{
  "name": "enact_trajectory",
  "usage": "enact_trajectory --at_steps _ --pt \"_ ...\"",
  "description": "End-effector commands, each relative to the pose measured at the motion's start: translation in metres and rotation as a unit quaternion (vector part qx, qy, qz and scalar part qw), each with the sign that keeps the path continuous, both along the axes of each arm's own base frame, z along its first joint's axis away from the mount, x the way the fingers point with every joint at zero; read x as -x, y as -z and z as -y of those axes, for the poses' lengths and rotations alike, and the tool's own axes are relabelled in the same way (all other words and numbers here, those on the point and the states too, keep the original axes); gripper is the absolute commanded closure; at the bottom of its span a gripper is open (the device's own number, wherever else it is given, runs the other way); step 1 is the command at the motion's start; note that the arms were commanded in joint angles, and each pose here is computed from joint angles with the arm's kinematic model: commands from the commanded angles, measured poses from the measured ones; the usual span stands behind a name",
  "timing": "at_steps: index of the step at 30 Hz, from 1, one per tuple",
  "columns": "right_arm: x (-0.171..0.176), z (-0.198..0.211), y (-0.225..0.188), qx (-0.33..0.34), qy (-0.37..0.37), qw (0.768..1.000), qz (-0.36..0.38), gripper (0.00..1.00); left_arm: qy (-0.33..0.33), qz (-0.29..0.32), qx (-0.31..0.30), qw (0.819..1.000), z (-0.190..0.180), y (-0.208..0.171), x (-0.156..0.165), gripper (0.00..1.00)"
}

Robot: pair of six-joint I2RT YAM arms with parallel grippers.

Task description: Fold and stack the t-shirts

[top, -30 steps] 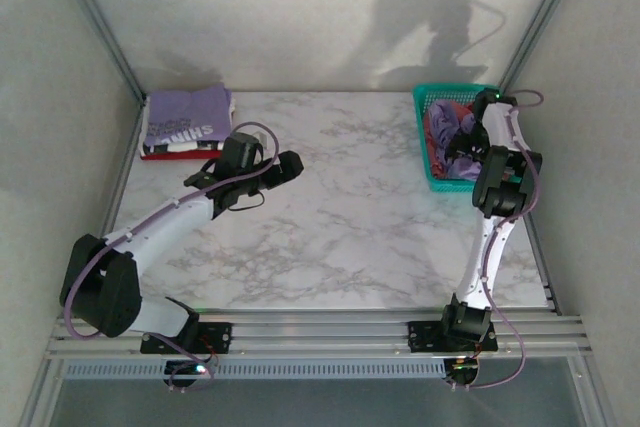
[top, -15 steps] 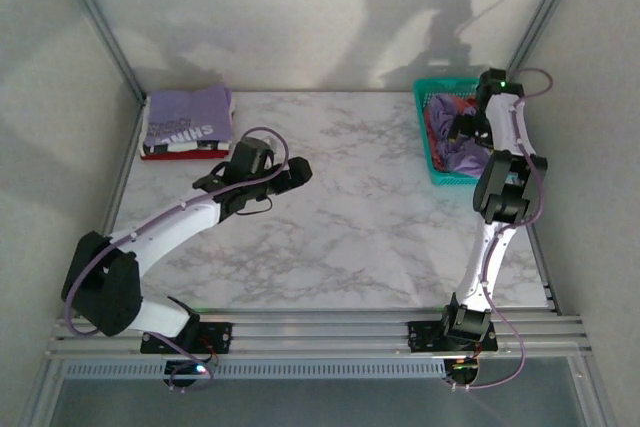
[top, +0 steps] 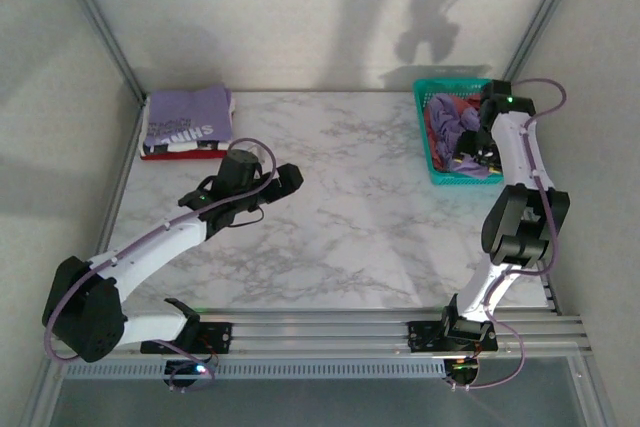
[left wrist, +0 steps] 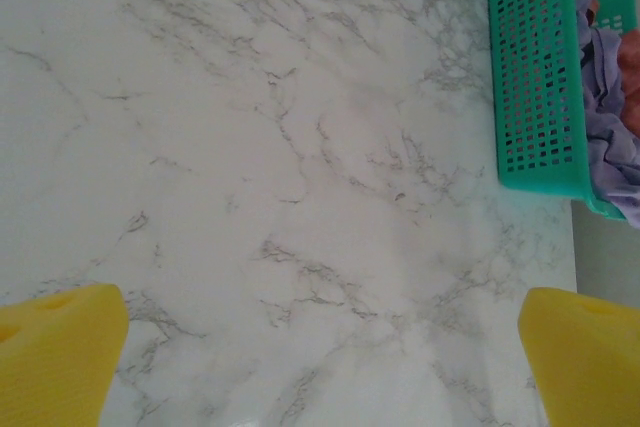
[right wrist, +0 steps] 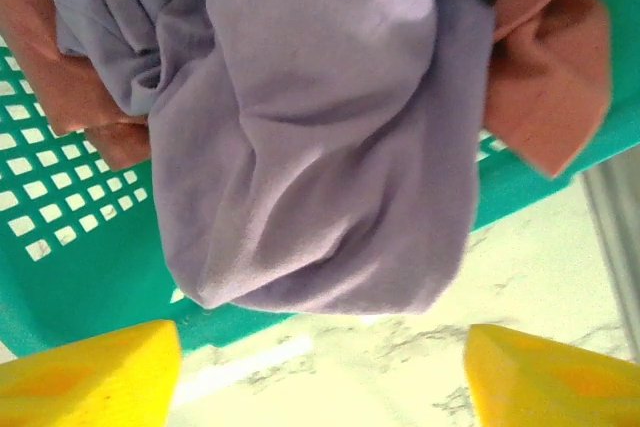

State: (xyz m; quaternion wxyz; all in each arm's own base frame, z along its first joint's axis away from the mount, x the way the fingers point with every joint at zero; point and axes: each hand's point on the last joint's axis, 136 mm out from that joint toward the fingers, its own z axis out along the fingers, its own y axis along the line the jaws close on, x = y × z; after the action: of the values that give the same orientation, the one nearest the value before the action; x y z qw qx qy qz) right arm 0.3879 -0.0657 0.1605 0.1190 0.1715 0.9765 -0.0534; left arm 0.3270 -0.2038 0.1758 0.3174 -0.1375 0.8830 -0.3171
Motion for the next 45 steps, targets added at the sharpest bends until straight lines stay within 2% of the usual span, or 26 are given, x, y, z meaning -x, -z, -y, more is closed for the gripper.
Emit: enact_trajectory --at_steps 1,3,6,7,10,11,15,17,20,22,25,27,30,33,35,37,38,39,41,42,45 --pt "-0.01 -0.01 0.007 -0.033 -0.007 0.999 0.002 0.31 -0.002 0.007 0.009 1.0 0.003 -0.005 0.001 0.0" --pt "-0.015 -0.011 0.011 -0.037 -0.006 0.999 0.002 0.34 -0.006 0.008 0.009 1.0 0.002 -0.006 0.001 0.0" --pt "-0.02 -0.012 0.021 -0.044 -0.006 0.999 -0.01 0.48 -0.011 0.011 0.012 1.0 0.0 -0.007 0.003 0.0" --pt "-0.021 -0.013 0.025 -0.046 -0.006 0.999 -0.015 0.56 -0.012 0.011 0.012 1.0 -0.001 -0.007 0.004 0.0" --pt "-0.025 -0.014 0.023 -0.046 -0.006 0.999 -0.009 0.9 -0.015 0.01 0.008 1.0 -0.004 -0.006 0.007 0.0" --pt "-0.025 -0.014 0.019 -0.047 -0.005 0.999 -0.002 0.98 -0.015 0.009 0.007 1.0 -0.005 -0.005 0.007 0.0" --pt "-0.025 -0.019 -0.014 -0.024 -0.016 0.999 0.032 1.0 -0.016 0.012 0.009 1.0 -0.005 -0.009 0.007 0.0" --pt "-0.025 -0.022 -0.038 -0.006 -0.028 0.998 0.056 1.0 -0.009 0.012 0.03 0.999 -0.001 -0.017 0.007 0.0" --pt "-0.022 -0.033 -0.089 0.018 -0.043 0.993 0.112 1.0 -0.003 0.037 0.067 0.997 0.005 -0.048 0.003 0.0" --pt "-0.019 -0.042 -0.13 0.022 -0.052 0.984 0.169 1.0 -0.005 0.051 0.071 0.996 0.002 -0.064 -0.001 0.0" --pt "-0.011 -0.072 -0.199 -0.01 -0.083 0.96 0.268 1.0 -0.012 0.058 0.056 0.997 -0.008 -0.075 -0.006 0.0" --pt "0.002 -0.107 -0.246 -0.043 -0.131 0.932 0.335 1.0 -0.018 0.056 0.047 0.997 -0.018 -0.074 -0.007 0.0" --pt "0.031 -0.17 -0.293 -0.071 -0.238 0.884 0.396 1.0 -0.033 0.054 0.047 0.997 -0.035 -0.073 -0.005 0.0" --pt "0.062 -0.225 -0.314 -0.158 -0.308 0.84 0.419 1.0 -0.054 0.055 0.045 0.996 -0.056 -0.071 -0.001 0.0" --pt "0.079 -0.258 -0.309 -0.206 -0.342 0.823 0.403 1.0 -0.069 0.052 0.038 0.996 -0.072 -0.068 0.003 0.0" --pt "0.087 -0.281 -0.288 -0.22 -0.351 0.831 0.371 1.0 -0.083 0.049 0.032 0.995 -0.087 -0.068 0.008 0.0" --pt "0.09 -0.294 -0.268 -0.233 -0.354 0.838 0.344 1.0 -0.089 0.049 0.028 0.994 -0.094 -0.069 0.011 0.0" --pt "0.091 -0.306 -0.245 -0.243 -0.356 0.846 0.314 0.84 -0.095 0.049 0.026 0.994 -0.1 -0.069 0.015 0.0" --pt "0.09 -0.316 -0.2 -0.234 -0.337 0.875 0.258 0.42 -0.103 0.046 0.022 0.993 -0.107 -0.068 0.021 0.0" --pt "0.089 -0.317 -0.181 -0.229 -0.328 0.886 0.233 0.36 -0.103 0.044 0.021 0.993 -0.108 -0.067 0.023 0.0" --pt "0.086 -0.309 -0.135 -0.201 -0.29 0.918 0.183 0.31 -0.103 0.023 0.019 0.994 -0.108 -0.052 0.03 0.0"
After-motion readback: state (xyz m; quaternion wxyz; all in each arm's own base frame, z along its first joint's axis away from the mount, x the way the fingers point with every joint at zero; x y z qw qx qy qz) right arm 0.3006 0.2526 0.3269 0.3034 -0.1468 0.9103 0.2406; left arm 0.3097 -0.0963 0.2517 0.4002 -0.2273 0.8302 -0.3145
